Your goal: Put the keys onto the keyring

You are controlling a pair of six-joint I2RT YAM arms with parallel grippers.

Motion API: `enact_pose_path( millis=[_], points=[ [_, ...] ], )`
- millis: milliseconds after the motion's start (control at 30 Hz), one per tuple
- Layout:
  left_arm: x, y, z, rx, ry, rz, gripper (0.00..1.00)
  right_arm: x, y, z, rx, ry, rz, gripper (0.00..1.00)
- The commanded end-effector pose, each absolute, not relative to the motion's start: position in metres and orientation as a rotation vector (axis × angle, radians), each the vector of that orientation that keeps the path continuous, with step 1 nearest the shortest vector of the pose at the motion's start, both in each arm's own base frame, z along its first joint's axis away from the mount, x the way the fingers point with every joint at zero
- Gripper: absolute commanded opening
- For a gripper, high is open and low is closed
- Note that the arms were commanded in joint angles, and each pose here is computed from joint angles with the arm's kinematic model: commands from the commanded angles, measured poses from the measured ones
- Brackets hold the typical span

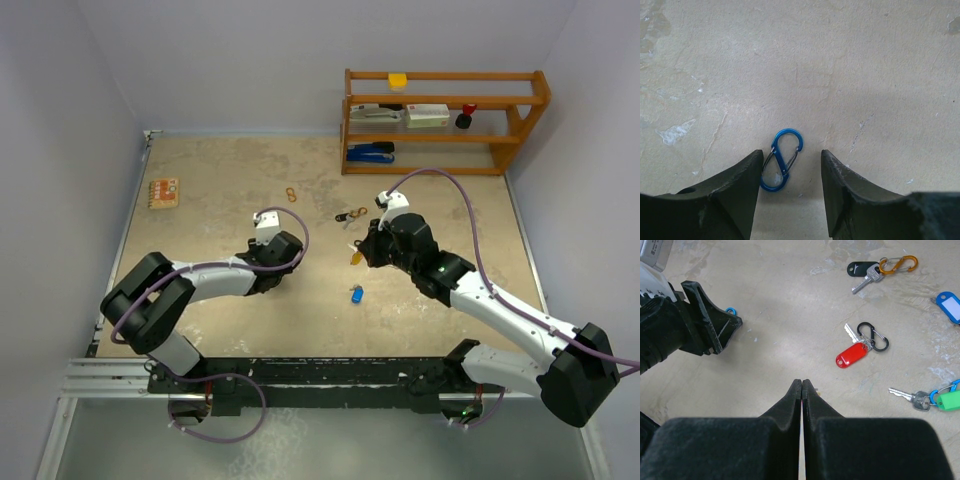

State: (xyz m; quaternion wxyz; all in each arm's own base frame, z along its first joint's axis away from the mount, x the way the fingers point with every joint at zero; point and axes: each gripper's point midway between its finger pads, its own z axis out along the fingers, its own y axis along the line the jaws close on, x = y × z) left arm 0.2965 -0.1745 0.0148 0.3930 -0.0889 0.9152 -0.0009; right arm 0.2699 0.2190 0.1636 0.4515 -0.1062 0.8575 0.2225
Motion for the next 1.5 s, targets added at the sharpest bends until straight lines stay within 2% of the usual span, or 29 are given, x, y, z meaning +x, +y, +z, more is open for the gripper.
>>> enact_pose_path(
  millis=[0,533,600,667,1133,1467],
  points=[
    [0.247,-0.149,-0.027,-0.127,2.528,0.17,0.47,0.272,0.224,0.179,-0.259,2.061,0.582,0.0],
    [0.247,-0.149,-0.029,-0.126,2.528,0.18,0.37,0.272,0.224,0.178,-0.26,2.065,0.582,0.0],
    [0.247,-0.149,-0.03,-0.126,2.529,0.177,0.27,0.272,0.224,0.177,-0.26,2.066,0.581,0.0],
    [0.246,-0.149,-0.032,-0.124,2.533,0.176,0.01,0.272,0.224,0.177,-0.259,2.066,0.58,0.0],
    [0.255,-0.157,-0.018,-0.108,2.499,0.146,0.0,0.271,0.223,0.177,-0.257,2.066,0.581,0.0],
    [0.295,-0.219,0.063,0.003,2.362,-0.129,0.0,0.275,0.226,0.174,-0.27,2.063,0.578,0.0]
  ],
)
